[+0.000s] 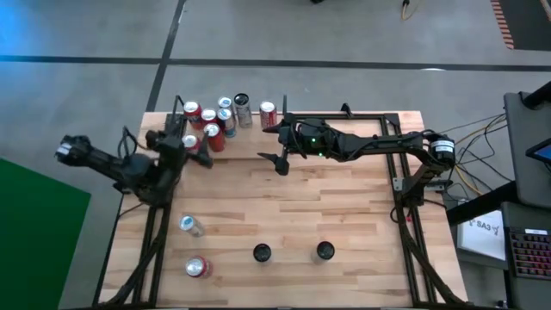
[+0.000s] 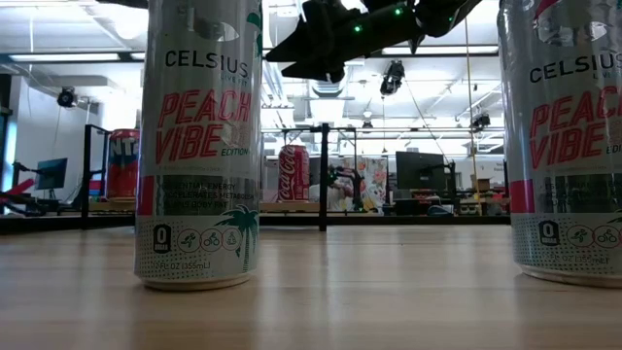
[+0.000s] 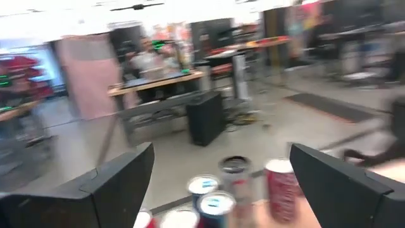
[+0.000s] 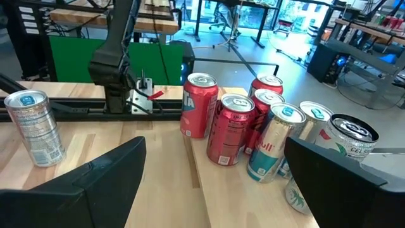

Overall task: Place canned beverage on shelf
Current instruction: Put the top orange soda can on the shelf aligned with the other orange soda can

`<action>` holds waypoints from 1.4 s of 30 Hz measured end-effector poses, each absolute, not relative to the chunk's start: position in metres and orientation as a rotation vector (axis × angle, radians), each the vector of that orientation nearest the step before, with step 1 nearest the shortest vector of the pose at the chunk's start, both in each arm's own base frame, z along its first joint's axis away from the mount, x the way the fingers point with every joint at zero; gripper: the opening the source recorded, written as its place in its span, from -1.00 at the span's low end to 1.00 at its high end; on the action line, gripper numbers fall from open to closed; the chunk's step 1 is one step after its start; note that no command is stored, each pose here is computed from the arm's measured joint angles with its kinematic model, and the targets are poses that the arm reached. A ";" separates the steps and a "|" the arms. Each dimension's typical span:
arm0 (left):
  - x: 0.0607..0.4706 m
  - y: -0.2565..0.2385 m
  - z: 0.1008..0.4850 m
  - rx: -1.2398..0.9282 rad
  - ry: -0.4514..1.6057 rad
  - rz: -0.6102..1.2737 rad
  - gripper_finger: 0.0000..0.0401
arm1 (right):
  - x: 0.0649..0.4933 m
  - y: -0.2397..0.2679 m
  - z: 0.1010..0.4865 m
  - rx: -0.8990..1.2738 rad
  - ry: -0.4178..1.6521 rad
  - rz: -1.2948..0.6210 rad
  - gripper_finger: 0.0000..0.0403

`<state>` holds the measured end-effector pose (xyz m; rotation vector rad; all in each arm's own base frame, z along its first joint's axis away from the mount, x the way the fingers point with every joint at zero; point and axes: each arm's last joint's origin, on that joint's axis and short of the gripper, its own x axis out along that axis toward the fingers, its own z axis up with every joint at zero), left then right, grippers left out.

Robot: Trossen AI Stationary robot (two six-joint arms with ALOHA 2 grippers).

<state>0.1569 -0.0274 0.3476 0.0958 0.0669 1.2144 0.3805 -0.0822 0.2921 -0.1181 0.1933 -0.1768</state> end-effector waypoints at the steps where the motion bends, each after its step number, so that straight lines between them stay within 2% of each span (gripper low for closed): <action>1: 0.155 -0.033 0.346 0.095 0.064 1.174 0.77 | 0.380 -0.082 0.292 -0.118 0.195 -0.177 0.81; 4: 0.149 -0.050 0.337 0.114 0.058 1.044 0.77 | 0.380 -0.082 0.291 -0.116 0.204 -0.176 0.81; 7: 0.146 -0.066 0.321 0.149 0.017 0.833 0.77 | 0.380 -0.082 0.290 -0.114 0.214 -0.175 0.81; 9: 0.145 -0.074 0.316 0.123 -0.051 0.648 0.76 | 0.380 -0.082 0.290 -0.107 0.212 -0.176 0.81; 11: 0.147 -0.076 0.317 0.054 -0.115 0.544 0.75 | 0.380 -0.082 0.290 -0.104 0.211 -0.176 0.81; 13: 0.149 -0.076 0.319 -0.007 -0.144 0.559 0.75 | 0.380 -0.082 0.290 -0.102 0.211 -0.177 0.81; 18: 0.149 -0.074 0.321 0.004 -0.066 0.756 0.69 | 0.380 -0.082 0.290 -0.089 0.209 -0.178 0.82; 22: 0.144 -0.070 0.318 0.003 -0.010 0.906 0.35 | 0.380 -0.082 0.290 -0.078 0.208 -0.179 0.82; 25: 0.140 -0.067 0.313 0.034 0.016 0.935 -0.09 | 0.380 -0.082 0.290 -0.078 0.209 -0.179 0.82; 29: 0.132 -0.061 0.310 0.055 0.028 0.937 -0.81 | 0.380 -0.082 0.290 -0.078 0.209 -0.179 0.82; 30: 0.130 -0.059 0.309 0.051 0.026 0.939 -0.90 | 0.380 -0.082 0.290 -0.078 0.209 -0.179 0.82; 34: 0.118 -0.051 0.304 0.023 0.008 0.927 -0.95 | 0.380 -0.082 0.290 -0.089 0.218 -0.178 0.82; 36: 0.114 -0.049 0.298 0.034 -0.026 0.841 -0.99 | 0.379 -0.082 0.289 -0.100 0.229 -0.176 0.82; 40: 0.114 -0.054 0.282 0.092 -0.197 0.344 -0.99 | 0.378 -0.082 0.290 -0.124 0.237 -0.174 0.82; 42: 0.114 -0.058 0.272 0.117 -0.223 0.162 -1.00 | 0.378 -0.082 0.291 -0.130 0.235 -0.174 0.82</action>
